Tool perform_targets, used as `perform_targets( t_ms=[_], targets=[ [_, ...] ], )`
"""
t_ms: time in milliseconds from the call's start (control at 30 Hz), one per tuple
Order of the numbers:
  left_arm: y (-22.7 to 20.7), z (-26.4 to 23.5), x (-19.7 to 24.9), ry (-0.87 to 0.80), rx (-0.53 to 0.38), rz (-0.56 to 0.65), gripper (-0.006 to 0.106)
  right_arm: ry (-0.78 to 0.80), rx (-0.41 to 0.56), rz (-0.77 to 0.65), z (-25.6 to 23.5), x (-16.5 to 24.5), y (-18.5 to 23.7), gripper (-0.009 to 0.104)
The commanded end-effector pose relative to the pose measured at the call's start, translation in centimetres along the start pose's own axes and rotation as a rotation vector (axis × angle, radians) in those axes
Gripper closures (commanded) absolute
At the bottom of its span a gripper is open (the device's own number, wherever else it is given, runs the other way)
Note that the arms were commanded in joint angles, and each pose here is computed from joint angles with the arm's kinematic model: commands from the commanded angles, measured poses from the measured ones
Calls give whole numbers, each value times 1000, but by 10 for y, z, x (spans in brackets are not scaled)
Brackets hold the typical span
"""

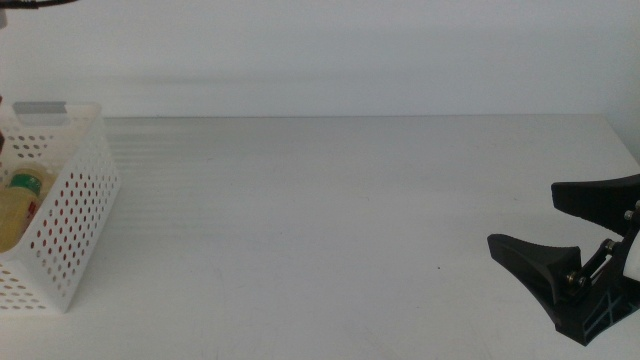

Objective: Use arms to grab the bottles and put them into the dustbin to the left of the table.

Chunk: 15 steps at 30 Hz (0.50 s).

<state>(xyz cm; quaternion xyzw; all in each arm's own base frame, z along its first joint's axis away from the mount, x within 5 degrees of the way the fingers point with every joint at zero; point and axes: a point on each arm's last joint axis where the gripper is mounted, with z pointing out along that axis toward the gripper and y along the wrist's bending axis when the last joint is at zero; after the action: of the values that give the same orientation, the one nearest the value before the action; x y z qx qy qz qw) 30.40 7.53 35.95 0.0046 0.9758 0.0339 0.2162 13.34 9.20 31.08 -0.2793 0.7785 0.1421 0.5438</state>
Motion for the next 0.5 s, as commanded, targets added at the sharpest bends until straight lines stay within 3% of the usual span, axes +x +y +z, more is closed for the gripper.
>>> perform_targets(
  t_ms=[0, 467],
  targets=[
    [2, -20, -13, -96, 13, 10, 105, -97, 11, -21, -5, -15, -2, 27],
    [20, 61, -32, 32, 20, -8, 105, -97, 11, -21, -5, -15, -2, 27]
  ],
)
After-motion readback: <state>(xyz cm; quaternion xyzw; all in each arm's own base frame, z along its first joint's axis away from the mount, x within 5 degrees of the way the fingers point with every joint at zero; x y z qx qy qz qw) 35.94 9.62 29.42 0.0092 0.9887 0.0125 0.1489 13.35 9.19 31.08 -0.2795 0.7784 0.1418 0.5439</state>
